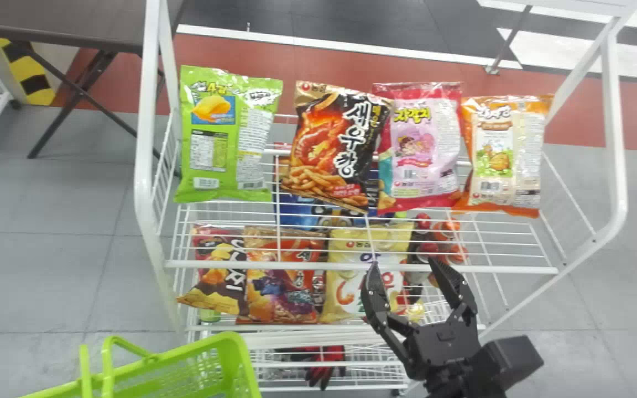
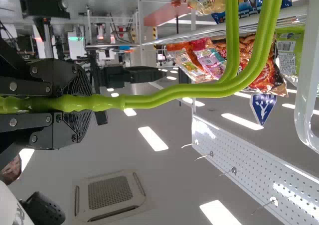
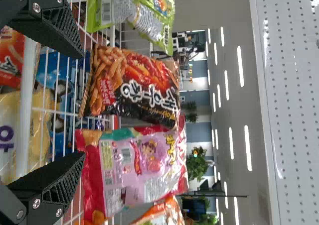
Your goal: Hold basket handle with left hand then pick Gkobukchip with right hand and place into basket
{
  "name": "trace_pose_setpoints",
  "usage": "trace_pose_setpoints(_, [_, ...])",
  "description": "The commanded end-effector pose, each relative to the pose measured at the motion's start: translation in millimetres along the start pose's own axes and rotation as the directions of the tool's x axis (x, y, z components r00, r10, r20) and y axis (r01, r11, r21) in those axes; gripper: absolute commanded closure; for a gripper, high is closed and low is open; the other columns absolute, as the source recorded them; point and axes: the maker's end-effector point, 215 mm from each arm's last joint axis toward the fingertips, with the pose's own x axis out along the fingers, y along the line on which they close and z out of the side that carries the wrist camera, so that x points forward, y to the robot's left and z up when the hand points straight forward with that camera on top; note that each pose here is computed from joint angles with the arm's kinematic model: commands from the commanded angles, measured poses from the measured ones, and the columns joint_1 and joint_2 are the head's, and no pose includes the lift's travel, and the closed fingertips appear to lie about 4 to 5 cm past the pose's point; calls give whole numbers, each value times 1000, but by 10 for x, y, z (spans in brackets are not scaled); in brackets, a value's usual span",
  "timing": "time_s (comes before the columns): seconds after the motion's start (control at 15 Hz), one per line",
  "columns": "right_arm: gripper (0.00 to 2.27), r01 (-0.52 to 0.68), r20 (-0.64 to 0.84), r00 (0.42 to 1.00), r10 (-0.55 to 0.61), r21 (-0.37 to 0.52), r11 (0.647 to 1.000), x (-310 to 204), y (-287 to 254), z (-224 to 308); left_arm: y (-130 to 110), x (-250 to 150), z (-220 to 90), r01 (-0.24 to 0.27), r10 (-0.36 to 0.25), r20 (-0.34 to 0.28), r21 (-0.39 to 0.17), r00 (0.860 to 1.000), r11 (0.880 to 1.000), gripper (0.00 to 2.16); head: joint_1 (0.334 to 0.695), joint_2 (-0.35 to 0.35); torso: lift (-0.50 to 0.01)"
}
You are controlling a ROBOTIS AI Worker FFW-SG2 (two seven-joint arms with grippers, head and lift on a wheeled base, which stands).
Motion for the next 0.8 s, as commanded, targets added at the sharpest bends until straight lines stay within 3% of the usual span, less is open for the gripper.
trace_pose_setpoints(0.0, [124,-50,-43,998,50,3,999,243,275,-37,0,-4,3,-1,1,1,0,1000,1000,2152,695,-99,0])
trace_pose_setpoints(0.47, [124,-147,-107,983,146,-2,989,879,1108,121,15,-18,6,-10,10,0,2,1000,1000,2152,695,91,0])
trace_pose_setpoints(0.73, [124,-180,-117,977,175,-26,983,1281,1427,347,15,0,41,-10,10,-4,10,1000,1000,2152,695,152,0])
